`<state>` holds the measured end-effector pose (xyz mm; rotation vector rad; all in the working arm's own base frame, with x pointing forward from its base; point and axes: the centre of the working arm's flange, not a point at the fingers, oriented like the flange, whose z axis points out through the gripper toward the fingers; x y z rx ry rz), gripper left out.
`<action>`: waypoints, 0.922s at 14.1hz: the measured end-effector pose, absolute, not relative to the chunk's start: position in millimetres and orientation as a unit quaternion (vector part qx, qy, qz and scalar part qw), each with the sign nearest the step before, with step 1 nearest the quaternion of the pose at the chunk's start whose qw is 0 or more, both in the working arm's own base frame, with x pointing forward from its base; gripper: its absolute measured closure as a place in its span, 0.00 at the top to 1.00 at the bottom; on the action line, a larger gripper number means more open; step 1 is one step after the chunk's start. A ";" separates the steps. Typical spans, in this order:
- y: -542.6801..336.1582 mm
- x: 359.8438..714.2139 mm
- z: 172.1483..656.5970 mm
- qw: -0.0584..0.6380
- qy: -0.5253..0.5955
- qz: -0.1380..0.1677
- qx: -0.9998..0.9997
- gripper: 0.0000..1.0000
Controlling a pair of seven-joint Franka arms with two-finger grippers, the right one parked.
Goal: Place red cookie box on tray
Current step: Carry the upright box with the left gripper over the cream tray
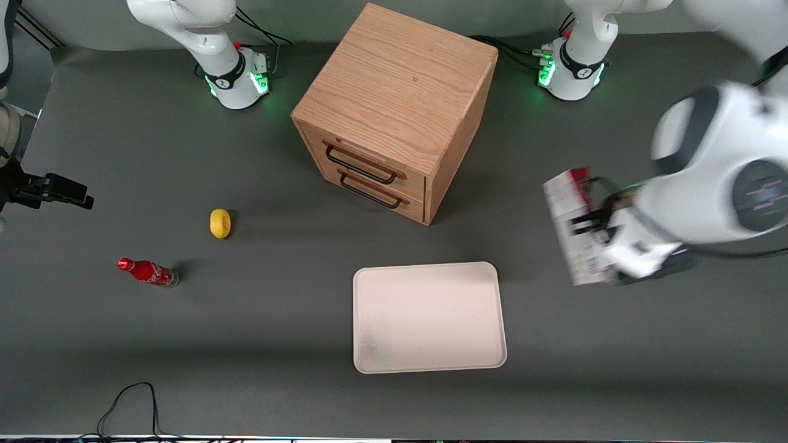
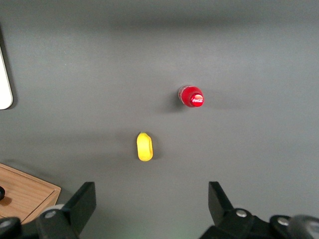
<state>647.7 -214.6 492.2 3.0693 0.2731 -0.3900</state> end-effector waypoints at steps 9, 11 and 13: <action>-325.7 689.9 356.8 0.058 0.048 -0.070 0.995 0.03; -322.0 697.3 333.7 0.052 0.052 -0.062 0.995 0.03; -317.8 704.0 308.7 0.047 0.056 -0.055 0.996 0.03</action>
